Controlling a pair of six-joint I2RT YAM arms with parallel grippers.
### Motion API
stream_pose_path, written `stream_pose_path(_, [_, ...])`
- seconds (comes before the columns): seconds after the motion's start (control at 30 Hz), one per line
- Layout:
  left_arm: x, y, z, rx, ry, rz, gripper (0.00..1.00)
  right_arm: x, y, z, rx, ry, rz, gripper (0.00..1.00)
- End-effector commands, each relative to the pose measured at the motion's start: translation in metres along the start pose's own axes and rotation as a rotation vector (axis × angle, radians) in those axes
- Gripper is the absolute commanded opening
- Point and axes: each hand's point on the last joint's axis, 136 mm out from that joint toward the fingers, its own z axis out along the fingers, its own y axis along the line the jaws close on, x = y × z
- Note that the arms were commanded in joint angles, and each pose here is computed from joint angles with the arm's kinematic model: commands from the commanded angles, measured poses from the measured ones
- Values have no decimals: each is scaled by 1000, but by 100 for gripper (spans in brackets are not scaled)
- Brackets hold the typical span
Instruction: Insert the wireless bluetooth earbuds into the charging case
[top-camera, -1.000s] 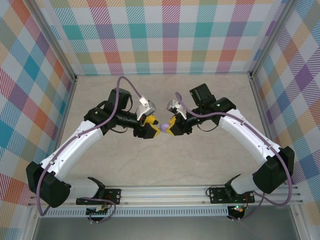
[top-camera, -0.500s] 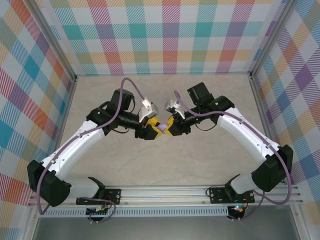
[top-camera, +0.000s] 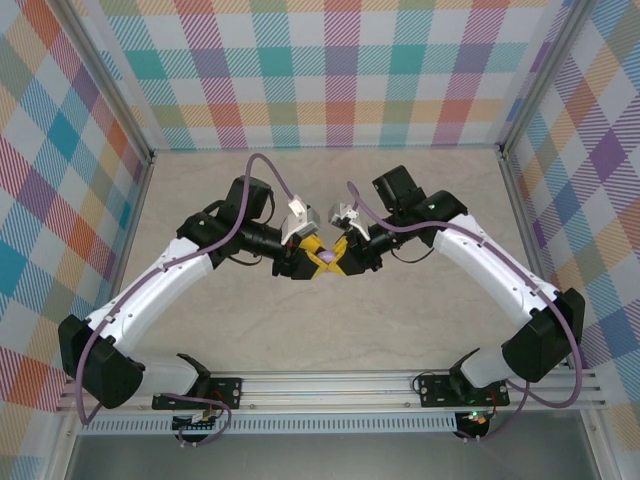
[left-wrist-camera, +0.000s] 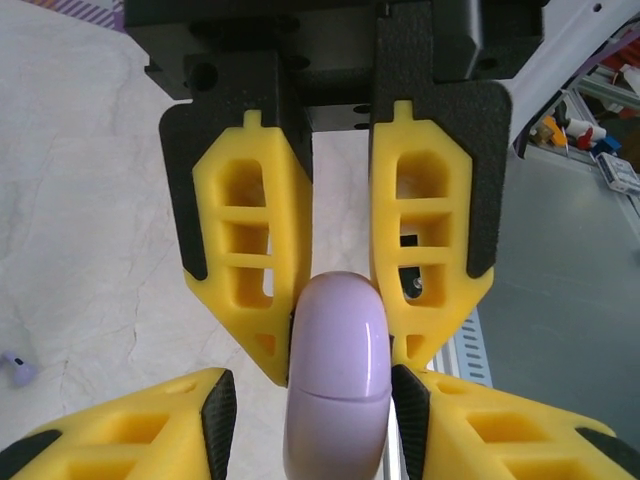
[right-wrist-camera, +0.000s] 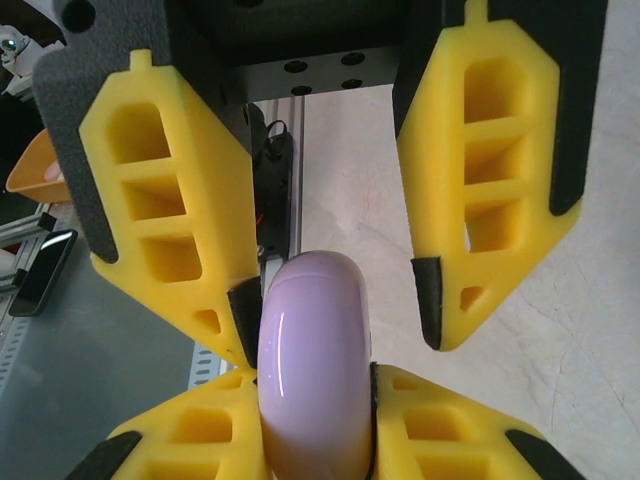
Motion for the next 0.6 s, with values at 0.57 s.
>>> stream_pose_path(0.57, [-4, -3, 3, 46, -24, -16, 17, -15, 5, -2, -16, -42, -56, 23])
